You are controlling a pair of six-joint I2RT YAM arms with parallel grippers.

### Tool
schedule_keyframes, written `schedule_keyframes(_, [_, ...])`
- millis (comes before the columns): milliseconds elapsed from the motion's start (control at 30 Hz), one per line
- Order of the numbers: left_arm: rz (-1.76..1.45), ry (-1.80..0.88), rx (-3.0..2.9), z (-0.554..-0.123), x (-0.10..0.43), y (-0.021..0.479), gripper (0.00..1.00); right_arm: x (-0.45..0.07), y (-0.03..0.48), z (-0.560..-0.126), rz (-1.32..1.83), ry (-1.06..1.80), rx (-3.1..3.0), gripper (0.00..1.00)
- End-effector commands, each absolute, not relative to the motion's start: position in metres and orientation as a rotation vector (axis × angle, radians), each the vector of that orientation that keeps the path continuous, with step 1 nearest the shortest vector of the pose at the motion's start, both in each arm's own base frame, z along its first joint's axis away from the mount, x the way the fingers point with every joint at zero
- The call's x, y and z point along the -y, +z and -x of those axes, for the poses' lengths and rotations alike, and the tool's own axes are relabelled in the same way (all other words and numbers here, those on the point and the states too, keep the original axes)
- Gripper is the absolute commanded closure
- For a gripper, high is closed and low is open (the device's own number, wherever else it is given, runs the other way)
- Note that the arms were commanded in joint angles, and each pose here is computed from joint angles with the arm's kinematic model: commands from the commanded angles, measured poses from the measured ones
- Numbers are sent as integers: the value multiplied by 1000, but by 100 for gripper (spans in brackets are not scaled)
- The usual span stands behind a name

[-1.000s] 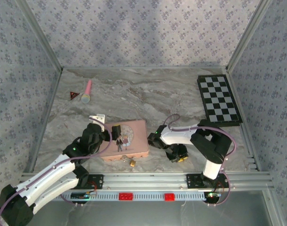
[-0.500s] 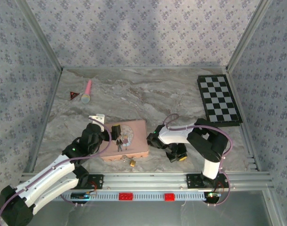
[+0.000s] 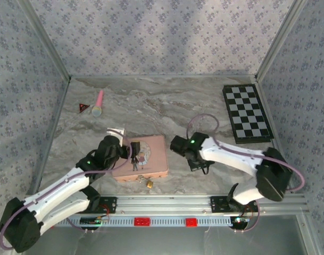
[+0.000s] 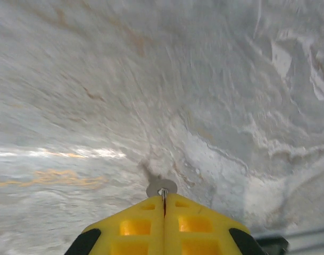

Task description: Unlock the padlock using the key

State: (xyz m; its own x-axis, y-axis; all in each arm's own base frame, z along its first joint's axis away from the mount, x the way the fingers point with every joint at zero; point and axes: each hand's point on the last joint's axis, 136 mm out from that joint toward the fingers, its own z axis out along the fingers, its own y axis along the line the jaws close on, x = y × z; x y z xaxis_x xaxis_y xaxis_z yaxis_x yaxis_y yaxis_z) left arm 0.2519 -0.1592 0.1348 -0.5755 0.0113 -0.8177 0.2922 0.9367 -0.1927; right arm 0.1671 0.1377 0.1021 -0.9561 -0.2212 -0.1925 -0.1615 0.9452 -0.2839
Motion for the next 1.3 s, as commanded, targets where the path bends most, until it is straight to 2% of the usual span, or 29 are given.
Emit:
schedule_keyframes(0, [-316,-585,-2079,-257,201,175,0,-152,130,-184,227,-198,-2761,100])
schedule_keyframes(200, [-636,-715,-1989,-240,269,194,0,-183,180,-207,161,199,-2584,100])
schedule_keyframes(367, [-867,-786,-1877,-221,313,190,0,-209,218,-223,201,350,-2462,100])
schedule_keyframes(500, [-970,-828,-1673,-205,332,197,6,-227,237,-226,221,467,-2410,100])
schedule_keyframes(700, [-1000,-736,-1505,-201,328,202,7,-256,261,-223,325,588,-2335,100])
schedule_keyframes(867, [-1003,-679,-1458,-203,322,204,23,-275,282,-219,374,659,-2268,100])
schedule_keyframes(967, [-976,-676,-1430,-203,318,210,26,-283,280,-213,412,680,-2261,100])
schedule_keyframes(1033, [-977,-674,-1413,-201,317,213,33,-291,279,-211,428,706,-2257,100])
schedule_keyframes(1267, [-923,-669,-1386,-203,310,222,40,-305,264,-206,468,741,-2270,100])
